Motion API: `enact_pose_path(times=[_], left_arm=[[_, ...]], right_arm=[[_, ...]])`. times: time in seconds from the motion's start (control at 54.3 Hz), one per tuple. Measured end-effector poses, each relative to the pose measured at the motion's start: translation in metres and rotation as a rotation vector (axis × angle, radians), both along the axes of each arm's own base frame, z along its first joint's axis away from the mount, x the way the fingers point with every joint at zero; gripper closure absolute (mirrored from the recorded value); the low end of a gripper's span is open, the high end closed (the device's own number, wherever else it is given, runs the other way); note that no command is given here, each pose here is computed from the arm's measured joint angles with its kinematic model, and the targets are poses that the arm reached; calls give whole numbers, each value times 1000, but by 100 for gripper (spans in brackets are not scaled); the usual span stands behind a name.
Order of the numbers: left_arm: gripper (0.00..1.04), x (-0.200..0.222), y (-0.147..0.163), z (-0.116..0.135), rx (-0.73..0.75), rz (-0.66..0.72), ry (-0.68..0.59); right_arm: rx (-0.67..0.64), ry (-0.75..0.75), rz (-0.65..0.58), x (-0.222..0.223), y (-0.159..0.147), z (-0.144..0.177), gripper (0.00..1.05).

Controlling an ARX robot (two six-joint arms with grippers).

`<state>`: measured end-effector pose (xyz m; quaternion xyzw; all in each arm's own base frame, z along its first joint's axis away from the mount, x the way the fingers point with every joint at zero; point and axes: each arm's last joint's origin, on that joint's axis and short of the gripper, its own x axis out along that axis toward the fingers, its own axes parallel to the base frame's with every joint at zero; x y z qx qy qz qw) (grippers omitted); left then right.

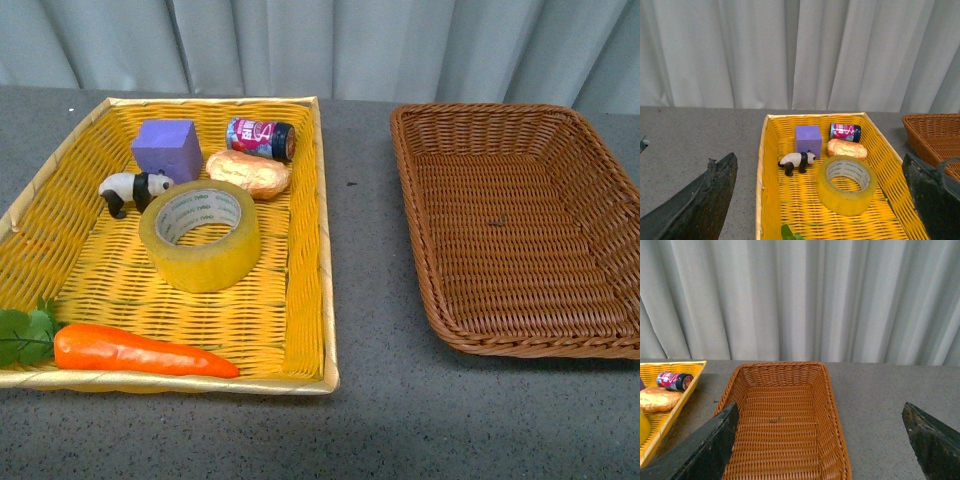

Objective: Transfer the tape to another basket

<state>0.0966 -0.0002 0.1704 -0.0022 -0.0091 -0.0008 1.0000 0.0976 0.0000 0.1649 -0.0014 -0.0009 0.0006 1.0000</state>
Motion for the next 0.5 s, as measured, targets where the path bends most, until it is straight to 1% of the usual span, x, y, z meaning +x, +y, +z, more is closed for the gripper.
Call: enact_pose_path(times=[0.497], left_arm=[[7,0,0,0,0,0,0]], right_arm=[[0,0,0,0,0,0,9]])
